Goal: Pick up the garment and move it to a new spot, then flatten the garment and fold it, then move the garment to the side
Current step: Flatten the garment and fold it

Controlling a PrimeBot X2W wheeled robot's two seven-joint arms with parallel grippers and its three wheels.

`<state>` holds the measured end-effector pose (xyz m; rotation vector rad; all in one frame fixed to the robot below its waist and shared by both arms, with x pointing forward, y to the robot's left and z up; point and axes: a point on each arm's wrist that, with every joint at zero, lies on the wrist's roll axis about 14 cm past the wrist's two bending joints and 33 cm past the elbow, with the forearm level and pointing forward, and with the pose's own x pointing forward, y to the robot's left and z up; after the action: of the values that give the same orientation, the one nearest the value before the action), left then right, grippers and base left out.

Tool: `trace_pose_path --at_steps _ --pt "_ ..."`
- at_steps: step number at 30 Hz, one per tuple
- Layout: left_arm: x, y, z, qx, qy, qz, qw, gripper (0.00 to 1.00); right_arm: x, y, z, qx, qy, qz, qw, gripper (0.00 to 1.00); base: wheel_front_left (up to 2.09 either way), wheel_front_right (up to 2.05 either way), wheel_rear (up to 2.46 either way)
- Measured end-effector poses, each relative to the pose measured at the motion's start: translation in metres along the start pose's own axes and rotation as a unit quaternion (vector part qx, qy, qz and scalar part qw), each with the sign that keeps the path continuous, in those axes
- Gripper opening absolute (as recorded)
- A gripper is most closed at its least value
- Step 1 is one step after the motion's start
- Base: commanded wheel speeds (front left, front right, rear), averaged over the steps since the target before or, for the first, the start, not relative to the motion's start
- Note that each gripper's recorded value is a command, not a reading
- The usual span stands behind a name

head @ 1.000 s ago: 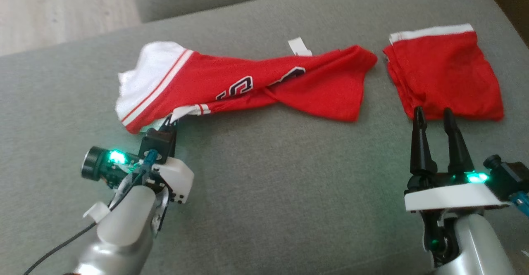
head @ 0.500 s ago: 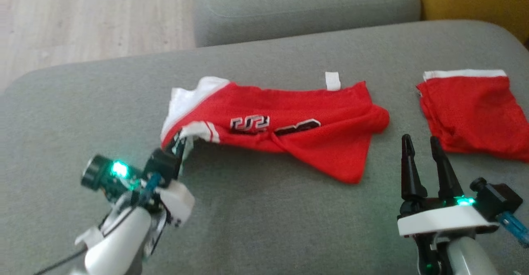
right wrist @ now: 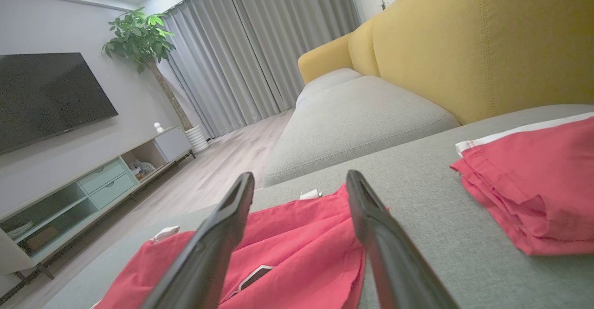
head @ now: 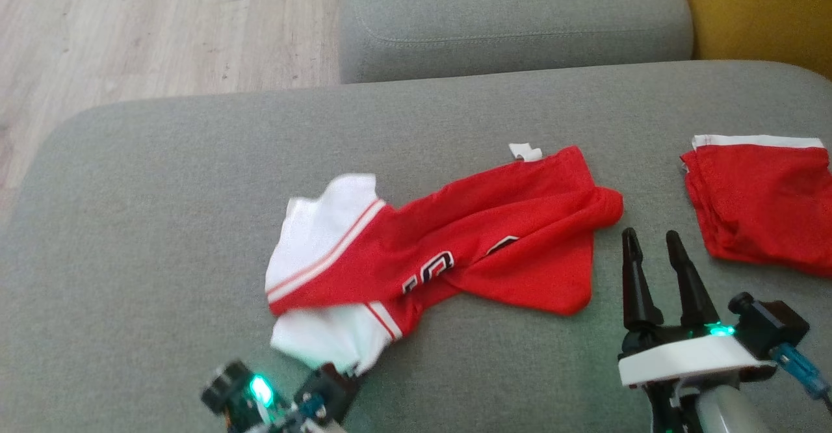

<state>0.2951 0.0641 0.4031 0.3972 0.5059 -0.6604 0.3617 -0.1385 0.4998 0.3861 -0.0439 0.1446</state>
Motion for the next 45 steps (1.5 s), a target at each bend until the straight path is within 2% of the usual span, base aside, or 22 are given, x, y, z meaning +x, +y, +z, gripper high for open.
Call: trace_pose_path --at_steps 1,2,6,10,14,18,20,23,25,29,32,37,45 --pt "0.0 0.0 0.0 0.0 0.0 0.0 1.0 0.72 0.0 0.0 0.0 0.0 0.0 0.0 1.0 1.0 0.0 0.0 0.0" --pt "0.0 -0.008 -0.003 -0.013 0.003 -0.009 1.0 1.0 0.0 0.0 0.0 0.0 0.0 0.001 1.0 1.0 0.0 0.0 0.0" --pt "0.003 -0.011 0.011 -0.022 -0.017 -0.018 0.999 1.0 -0.002 -0.006 0.0 0.0 0.0 -0.01 1.0 1.0 0.0 0.0 0.0" --pt "0.007 0.022 0.053 -0.055 -0.09 0.029 0.994 1.0 -0.005 -0.014 0.0 0.0 0.0 -0.023 1.0 1.0 0.0 0.0 0.0" --pt "0.006 0.063 0.104 -0.12 -0.191 0.08 0.971 1.0 -0.007 -0.022 -0.001 0.0 0.003 -0.035 0.999 1.0 0.0 0.0 0.0" --pt "0.0 0.113 0.137 -0.144 -0.265 0.148 0.942 1.0 -0.007 -0.029 -0.004 -0.001 0.007 -0.046 0.999 1.0 0.0 0.0 0.0" --pt "-0.001 0.135 0.145 -0.163 -0.286 0.172 0.928 1.0 -0.005 -0.031 -0.003 -0.005 0.006 -0.049 0.999 1.0 0.0 0.0 0.0" --pt "0.007 0.155 0.147 -0.186 -0.291 0.186 0.92 1.0 0.001 -0.037 0.002 -0.008 -0.001 -0.055 0.998 1.0 0.0 0.0 0.0" --pt "0.02 0.159 0.142 -0.193 -0.276 0.173 0.925 1.0 0.004 -0.041 0.002 -0.01 0.0 -0.06 0.998 1.0 0.0 0.0 0.0" --pt "0.058 0.155 0.116 -0.175 -0.182 0.12 0.96 1.0 0.007 -0.052 -0.006 -0.011 0.012 -0.074 0.997 1.0 0.0 0.0 0.0" --pt "0.086 0.149 0.085 -0.147 -0.075 0.066 0.984 1.0 0.01 -0.058 -0.012 -0.011 0.02 -0.082 0.996 1.0 0.0 0.0 0.0" --pt "0.111 0.15 0.068 -0.11 0.016 0.01 0.994 1.0 0.019 -0.066 -0.01 -0.008 0.017 -0.092 0.996 1.0 0.0 0.0 0.0" --pt "0.126 0.136 0.076 -0.136 0.057 -0.052 0.988 1.0 0.015 -0.075 -0.017 -0.002 0.026 -0.107 0.994 1.0 0.0 0.0 0.0"
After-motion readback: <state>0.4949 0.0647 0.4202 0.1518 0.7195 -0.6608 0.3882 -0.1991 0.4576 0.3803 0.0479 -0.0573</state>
